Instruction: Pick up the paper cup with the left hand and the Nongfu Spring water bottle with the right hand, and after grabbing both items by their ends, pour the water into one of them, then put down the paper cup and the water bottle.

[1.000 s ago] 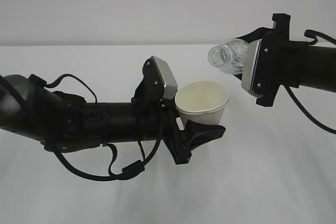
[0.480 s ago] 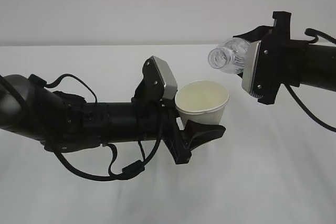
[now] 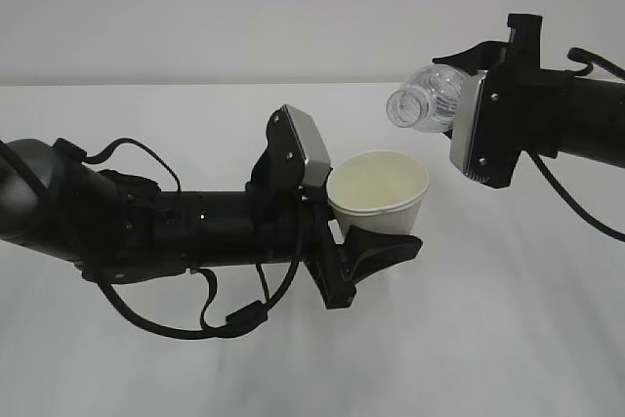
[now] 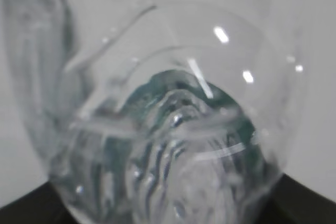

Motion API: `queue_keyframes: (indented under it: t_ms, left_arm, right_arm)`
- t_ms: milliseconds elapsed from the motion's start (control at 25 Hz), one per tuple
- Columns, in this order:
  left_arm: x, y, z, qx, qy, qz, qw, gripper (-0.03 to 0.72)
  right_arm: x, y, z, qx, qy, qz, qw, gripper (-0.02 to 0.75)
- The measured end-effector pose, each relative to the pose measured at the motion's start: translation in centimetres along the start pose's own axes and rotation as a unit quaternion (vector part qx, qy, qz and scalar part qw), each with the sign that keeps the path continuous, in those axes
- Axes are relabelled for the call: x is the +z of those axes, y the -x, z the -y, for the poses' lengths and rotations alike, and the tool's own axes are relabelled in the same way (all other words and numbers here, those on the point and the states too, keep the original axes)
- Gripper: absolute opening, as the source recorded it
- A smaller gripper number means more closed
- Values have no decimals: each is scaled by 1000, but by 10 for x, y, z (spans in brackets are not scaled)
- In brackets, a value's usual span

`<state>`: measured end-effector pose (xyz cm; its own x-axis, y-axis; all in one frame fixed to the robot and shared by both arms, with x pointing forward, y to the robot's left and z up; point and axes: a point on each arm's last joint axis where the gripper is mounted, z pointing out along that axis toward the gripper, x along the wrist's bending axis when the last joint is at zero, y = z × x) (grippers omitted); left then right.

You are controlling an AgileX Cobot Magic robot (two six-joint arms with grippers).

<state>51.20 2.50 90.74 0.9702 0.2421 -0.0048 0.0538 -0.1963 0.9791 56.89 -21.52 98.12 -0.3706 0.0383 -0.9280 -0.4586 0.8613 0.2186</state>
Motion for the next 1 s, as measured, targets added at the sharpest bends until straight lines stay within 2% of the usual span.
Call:
queue_keyframes:
  t_ms: [520,1000]
  left_arm:
    - [0,7,0,4,2,37,999,452]
    - [0,6,-1,-1,5,32,999,452]
  right_arm:
    - [0,1,0,-24,2,3,1000,466]
    - [0,2,-2,-52,10,13,999,466]
